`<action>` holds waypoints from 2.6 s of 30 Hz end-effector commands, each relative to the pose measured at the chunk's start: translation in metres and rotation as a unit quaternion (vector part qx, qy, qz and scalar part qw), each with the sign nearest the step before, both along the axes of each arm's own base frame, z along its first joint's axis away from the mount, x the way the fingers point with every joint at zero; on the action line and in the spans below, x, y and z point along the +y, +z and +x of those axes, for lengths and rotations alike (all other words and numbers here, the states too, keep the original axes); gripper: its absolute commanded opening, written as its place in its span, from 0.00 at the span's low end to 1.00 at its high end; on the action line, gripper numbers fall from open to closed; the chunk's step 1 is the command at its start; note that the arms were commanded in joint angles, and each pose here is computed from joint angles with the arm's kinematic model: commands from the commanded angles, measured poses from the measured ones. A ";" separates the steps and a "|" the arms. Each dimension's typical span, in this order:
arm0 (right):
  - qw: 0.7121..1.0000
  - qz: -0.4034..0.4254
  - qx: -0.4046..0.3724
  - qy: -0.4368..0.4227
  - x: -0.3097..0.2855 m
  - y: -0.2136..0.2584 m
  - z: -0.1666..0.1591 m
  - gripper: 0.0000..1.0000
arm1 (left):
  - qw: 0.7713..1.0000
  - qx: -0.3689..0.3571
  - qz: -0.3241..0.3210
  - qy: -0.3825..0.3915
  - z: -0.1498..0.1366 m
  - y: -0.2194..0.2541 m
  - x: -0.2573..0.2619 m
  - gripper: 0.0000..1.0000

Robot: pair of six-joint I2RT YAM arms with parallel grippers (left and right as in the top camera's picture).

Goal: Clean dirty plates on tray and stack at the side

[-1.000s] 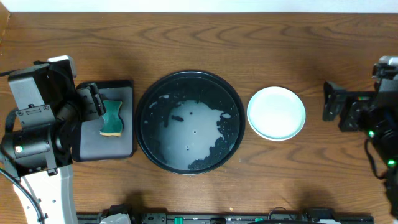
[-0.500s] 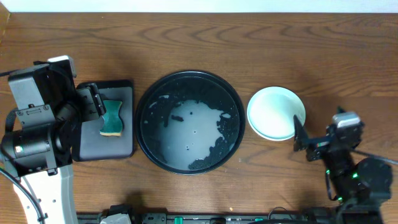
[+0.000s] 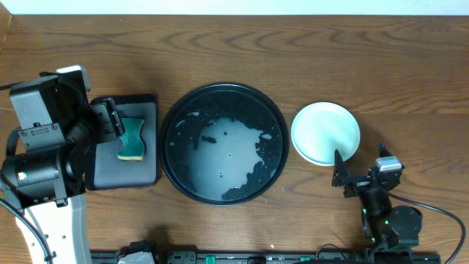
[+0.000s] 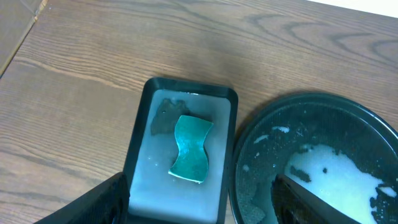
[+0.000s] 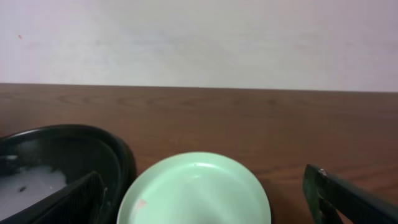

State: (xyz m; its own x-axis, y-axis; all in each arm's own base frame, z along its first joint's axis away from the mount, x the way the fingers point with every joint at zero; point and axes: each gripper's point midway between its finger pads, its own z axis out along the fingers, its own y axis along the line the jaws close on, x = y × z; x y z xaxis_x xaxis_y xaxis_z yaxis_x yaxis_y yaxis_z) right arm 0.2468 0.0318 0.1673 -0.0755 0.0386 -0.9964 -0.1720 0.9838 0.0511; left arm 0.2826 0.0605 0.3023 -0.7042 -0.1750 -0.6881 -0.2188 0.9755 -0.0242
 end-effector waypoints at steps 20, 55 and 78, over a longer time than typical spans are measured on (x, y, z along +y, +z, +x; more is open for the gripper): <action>1.000 0.011 -0.001 -0.017 -0.005 -0.008 -0.002 0.99 | 1.000 -0.007 0.000 -0.001 0.000 0.005 0.000 0.74; 1.000 0.011 -0.001 -0.017 -0.005 -0.008 -0.002 0.99 | 0.971 -0.225 0.039 -0.066 -0.023 -0.061 -0.040 0.74; 1.000 0.011 -0.001 -0.017 -0.005 -0.008 -0.002 0.99 | 0.926 -0.332 0.147 -0.105 -0.039 -0.141 -0.041 0.74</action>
